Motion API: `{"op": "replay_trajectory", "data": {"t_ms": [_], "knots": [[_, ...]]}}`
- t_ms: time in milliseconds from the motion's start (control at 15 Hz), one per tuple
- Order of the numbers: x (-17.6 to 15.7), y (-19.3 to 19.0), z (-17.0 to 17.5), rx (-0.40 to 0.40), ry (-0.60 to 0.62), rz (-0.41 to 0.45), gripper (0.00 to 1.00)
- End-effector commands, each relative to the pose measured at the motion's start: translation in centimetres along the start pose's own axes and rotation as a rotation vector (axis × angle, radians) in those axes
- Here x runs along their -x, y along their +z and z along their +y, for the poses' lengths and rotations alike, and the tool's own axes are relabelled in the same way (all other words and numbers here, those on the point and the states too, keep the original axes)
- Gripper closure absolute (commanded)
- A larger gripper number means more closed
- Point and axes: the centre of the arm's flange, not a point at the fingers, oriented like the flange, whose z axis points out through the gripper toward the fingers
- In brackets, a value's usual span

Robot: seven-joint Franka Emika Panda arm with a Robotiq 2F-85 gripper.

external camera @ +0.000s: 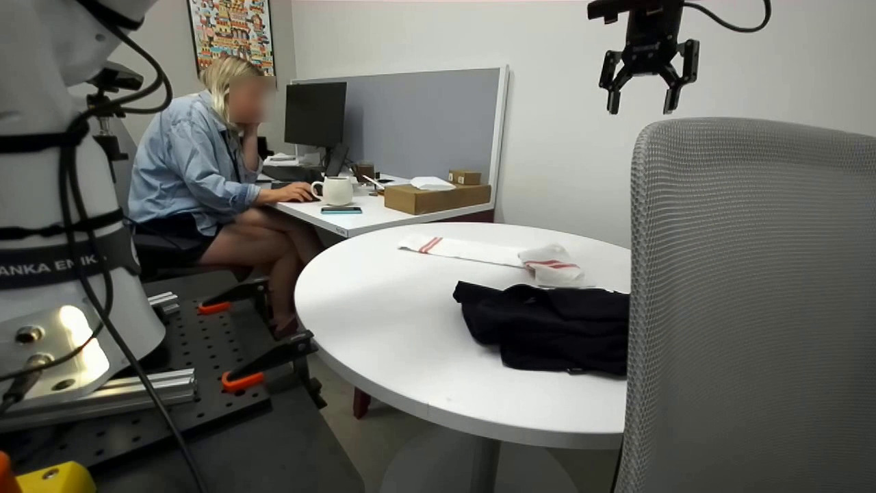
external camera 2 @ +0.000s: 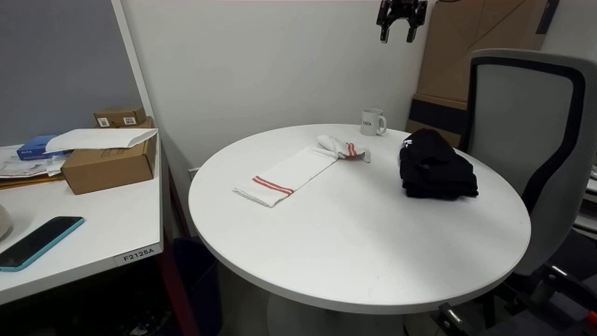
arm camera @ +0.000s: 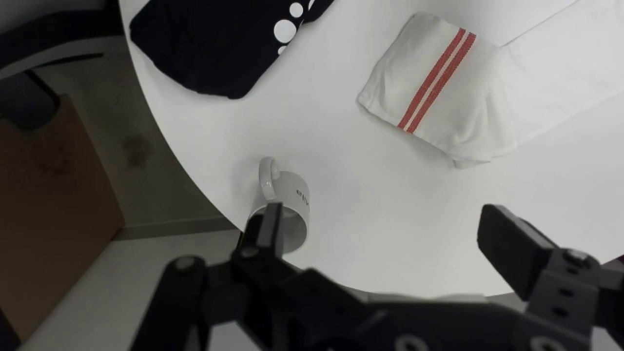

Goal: Put the shirt on the table, unfold the white cloth then unfold the shirt.

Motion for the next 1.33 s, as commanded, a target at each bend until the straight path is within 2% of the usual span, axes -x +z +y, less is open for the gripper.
{"op": "replay_trajectory", "data": {"t_ms": [0, 267, 667, 933, 1267], "knots": [[6.4, 4.1, -2.8, -0.022, 0.021, -0.037, 0.00], [7.6, 8.3, -3.4, 0.027, -0.019, -0.092, 0.00], [11.3, 13.0, -3.5, 0.057, -0.001, -0.151, 0.00], [14.5, 15.5, -3.2, 0.036, 0.064, -0.152, 0.00], [19.3, 18.6, -2.8, 0.062, 0.254, -0.126, 0.00]]}}
